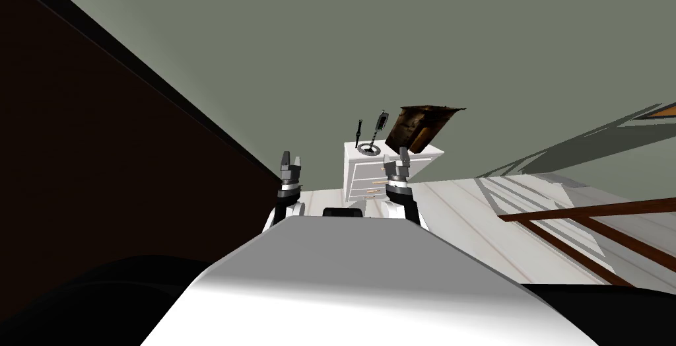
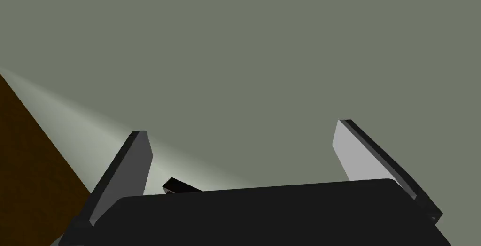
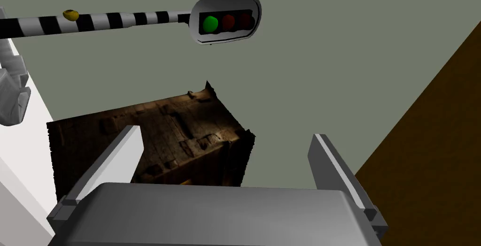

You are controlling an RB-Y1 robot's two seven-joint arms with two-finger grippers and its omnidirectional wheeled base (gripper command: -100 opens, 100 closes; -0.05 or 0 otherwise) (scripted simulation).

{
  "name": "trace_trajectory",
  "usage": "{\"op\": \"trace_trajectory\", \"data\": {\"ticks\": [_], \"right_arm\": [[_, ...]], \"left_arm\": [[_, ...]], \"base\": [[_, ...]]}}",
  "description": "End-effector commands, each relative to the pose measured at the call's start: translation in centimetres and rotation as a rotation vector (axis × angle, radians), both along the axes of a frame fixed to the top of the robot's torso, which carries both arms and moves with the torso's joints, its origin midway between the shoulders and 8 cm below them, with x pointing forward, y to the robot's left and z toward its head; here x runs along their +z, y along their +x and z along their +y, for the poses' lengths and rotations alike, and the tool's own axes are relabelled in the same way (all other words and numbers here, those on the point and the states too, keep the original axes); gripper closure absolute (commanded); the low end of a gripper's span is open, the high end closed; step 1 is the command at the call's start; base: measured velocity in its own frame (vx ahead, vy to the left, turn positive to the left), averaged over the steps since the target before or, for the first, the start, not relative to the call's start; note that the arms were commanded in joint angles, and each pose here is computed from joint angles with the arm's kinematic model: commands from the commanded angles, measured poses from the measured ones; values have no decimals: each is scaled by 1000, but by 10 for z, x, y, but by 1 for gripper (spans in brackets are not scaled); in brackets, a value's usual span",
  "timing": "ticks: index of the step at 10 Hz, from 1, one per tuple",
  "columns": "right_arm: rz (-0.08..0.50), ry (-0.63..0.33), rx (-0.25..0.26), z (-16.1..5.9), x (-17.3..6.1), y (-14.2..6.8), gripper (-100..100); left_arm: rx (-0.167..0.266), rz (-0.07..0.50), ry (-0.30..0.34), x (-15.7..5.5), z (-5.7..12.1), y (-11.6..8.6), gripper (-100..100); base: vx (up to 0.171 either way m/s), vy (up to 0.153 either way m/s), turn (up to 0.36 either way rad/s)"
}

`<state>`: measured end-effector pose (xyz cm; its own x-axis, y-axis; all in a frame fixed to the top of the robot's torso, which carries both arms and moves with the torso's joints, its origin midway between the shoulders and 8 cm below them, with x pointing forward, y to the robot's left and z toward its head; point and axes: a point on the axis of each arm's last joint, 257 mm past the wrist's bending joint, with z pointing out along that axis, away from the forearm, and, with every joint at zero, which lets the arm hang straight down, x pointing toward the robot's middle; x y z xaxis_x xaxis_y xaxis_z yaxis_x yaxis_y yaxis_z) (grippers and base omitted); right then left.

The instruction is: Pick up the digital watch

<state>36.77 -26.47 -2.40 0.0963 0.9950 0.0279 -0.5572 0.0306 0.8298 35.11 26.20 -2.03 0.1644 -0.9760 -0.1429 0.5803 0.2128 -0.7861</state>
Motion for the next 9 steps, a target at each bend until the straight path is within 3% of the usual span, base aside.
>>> {"op": "trace_trajectory", "data": {"ticks": [1,5,9], "right_arm": [[2,-36,25,5,2,2,-100],[6,-166,114,27,8,11,-100],[15,-264,171,40,9,17,-100]], "left_arm": [[0,0,0,0,0,0,0],[0,0,0,0,0,0,0],[0,0,0,0,0,0,0]], "base": [[-13,3,-2],[-37,20,-4],[-36,27,-4]]}}
